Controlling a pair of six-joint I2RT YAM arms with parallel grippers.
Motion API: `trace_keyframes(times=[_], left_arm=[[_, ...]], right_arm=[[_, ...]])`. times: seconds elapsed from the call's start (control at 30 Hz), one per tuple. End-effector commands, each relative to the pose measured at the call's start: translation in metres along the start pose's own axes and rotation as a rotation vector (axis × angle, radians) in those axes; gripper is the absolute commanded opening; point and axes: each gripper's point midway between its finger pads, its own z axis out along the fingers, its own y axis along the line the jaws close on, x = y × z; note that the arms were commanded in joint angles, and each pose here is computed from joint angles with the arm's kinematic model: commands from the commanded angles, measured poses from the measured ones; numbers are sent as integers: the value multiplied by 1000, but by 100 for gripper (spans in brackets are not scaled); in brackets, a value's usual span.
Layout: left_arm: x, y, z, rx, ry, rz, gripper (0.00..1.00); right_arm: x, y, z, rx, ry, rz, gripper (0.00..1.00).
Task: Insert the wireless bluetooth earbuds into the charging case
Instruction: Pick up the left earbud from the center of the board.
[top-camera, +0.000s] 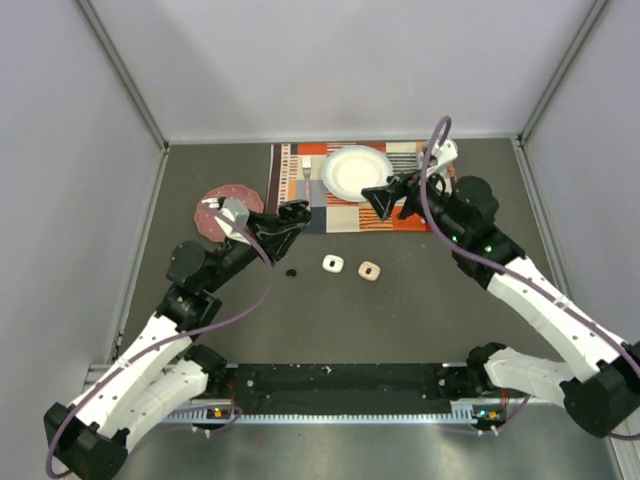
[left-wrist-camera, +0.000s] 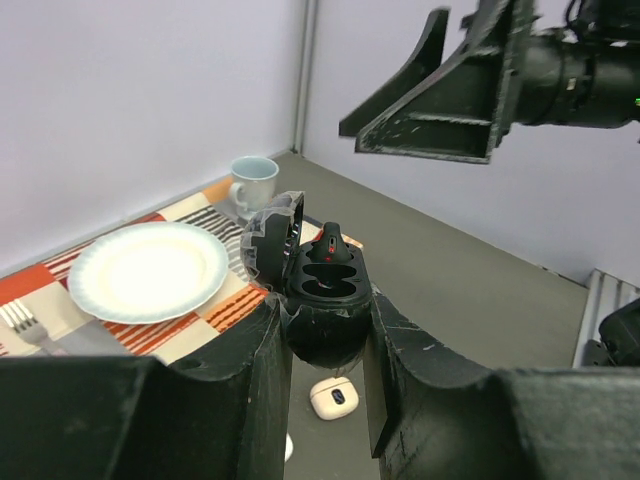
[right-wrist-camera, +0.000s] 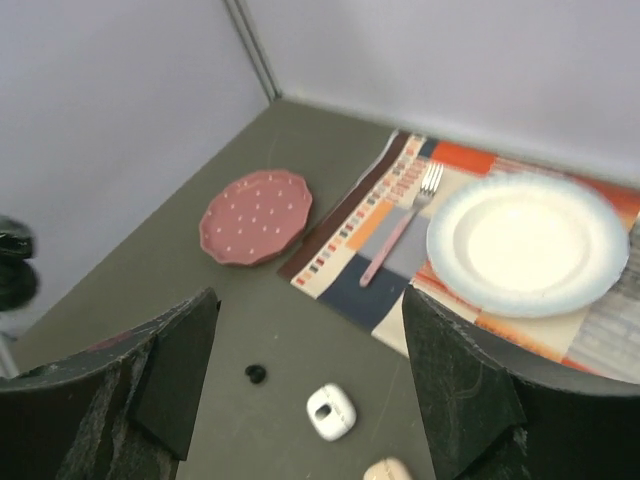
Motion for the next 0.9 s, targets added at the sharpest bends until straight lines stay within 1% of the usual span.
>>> trace_keyframes(times=[0.0,0.03,0.07,0.1,0.13,0.17,0.2,0.23,0.3,0.33,0.37,0.43,0.47,0.5,0.57,0.63,0.67,0.87], left_arm=[[-11,18,-12,-79,-39,23,0],[-12,21,-15,-82,-36,20,0],[-10,21,-18,-72,-29,6,0],[-11,32,-24,-103,-33,14,0],[-11,36,-28,-110,-36,15,0],[-11,37,-30,-105,-33,14,0],[-14,44,-35,-132,-39,26,0],[-16,45,-37,-133,-40,31,0],[-20,48,-41,-141,-39,41,0],[-20,48,-42,-142,-34,40,0],[-23,49,-42,-145,-40,42,0],[-23,47,-43,-140,-41,37,0],[-23,46,-43,-138,-42,36,0],[-24,45,-44,-138,-42,38,0],[-22,46,-45,-145,-36,37,0],[-24,44,-45,-143,-38,40,0],[-25,44,-46,-146,-38,45,0],[-35,44,-51,-174,-39,80,0]], right_arm=[[32,-15,15,21,192,268,73],[41,-18,18,18,222,308,71],[50,-11,20,-14,262,359,68],[66,-12,27,-20,314,384,67],[72,-8,30,-48,337,403,66],[78,2,31,-114,368,440,60],[87,6,34,-142,392,465,58],[98,6,42,-157,416,494,58],[113,20,48,-231,470,521,57],[132,20,54,-242,524,530,57],[146,29,54,-257,578,518,57],[158,36,62,-278,626,508,57],[177,39,65,-281,676,513,56],[181,49,70,-301,693,506,56],[203,53,75,-297,740,514,56],[212,63,80,-315,761,506,56],[224,64,83,-310,786,517,56],[247,70,100,-305,819,520,54]])
